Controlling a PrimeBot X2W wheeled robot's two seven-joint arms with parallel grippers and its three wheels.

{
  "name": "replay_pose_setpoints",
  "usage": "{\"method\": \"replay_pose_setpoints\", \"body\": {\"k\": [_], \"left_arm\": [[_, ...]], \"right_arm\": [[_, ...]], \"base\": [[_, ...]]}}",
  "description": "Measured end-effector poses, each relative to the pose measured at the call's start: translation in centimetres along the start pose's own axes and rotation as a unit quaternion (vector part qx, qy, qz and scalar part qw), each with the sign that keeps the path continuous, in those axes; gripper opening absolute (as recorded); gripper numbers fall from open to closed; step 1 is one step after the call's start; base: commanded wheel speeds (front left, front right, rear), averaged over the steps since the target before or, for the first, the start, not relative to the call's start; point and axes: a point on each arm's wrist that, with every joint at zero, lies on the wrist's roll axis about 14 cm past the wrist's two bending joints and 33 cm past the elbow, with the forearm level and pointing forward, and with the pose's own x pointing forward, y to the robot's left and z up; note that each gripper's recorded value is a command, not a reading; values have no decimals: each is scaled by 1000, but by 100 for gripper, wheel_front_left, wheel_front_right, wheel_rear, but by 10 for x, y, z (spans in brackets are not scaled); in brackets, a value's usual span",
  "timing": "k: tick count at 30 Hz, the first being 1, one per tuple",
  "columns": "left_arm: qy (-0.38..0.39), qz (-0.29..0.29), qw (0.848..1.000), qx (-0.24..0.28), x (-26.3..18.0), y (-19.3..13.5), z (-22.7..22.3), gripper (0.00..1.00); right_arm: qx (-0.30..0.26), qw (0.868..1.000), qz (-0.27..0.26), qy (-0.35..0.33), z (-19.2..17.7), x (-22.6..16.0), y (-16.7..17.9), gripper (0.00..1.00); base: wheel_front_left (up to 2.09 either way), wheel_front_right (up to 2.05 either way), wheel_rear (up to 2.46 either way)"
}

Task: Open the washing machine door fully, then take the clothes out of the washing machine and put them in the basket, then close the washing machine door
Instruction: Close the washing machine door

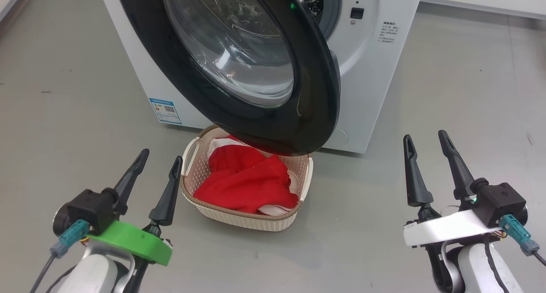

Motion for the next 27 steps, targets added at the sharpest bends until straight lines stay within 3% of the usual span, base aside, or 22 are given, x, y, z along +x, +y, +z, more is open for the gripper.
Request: {"method": "replay_pose_setpoints", "body": {"k": [27], "left_arm": [[-3,14,1000,-14,2,-2,-9,100]], "right_arm": [[-9,1000,-6,8,-3,-7,-3,100]], "base": [[0,0,0]]}}
